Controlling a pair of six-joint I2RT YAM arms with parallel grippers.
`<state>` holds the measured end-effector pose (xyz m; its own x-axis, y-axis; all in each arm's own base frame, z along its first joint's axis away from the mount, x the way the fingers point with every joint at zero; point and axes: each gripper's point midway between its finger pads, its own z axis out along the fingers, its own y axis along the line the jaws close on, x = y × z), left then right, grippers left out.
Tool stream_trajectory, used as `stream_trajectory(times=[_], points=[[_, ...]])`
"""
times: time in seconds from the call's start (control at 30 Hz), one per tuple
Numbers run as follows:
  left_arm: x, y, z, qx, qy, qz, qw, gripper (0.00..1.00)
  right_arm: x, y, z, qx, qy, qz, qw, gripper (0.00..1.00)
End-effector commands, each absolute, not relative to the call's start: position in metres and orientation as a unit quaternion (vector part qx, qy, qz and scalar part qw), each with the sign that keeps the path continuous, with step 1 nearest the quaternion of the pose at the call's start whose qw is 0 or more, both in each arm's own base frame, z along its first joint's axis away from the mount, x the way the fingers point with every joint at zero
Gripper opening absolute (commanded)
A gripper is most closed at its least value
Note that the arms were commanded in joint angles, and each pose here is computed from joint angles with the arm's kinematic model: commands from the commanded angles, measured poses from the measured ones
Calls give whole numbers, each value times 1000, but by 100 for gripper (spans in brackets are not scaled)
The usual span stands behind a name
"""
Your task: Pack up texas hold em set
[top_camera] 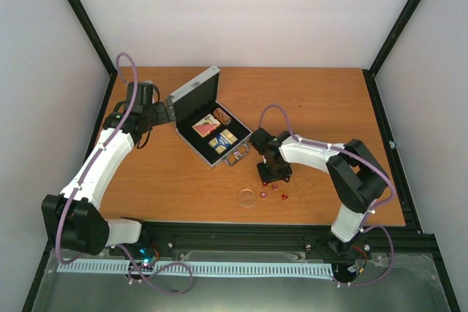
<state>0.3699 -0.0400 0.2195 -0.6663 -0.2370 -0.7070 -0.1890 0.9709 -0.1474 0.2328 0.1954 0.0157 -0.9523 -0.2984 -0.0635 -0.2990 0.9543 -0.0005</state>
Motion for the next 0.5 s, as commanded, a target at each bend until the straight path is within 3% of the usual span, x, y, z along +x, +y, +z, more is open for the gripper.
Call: stream_trajectory(times=[0.0, 0.23, 0.47], points=[[370, -40, 234, -111, 907, -33, 406, 100, 233, 193, 10, -143, 989, 6, 28, 31], [368, -39, 232, -109, 908, -31, 404, 100, 238, 199, 15, -147, 989, 14, 33, 10], [369, -39, 236, -107, 906, -30, 409, 100, 253, 215, 41, -152, 986, 32, 52, 7]])
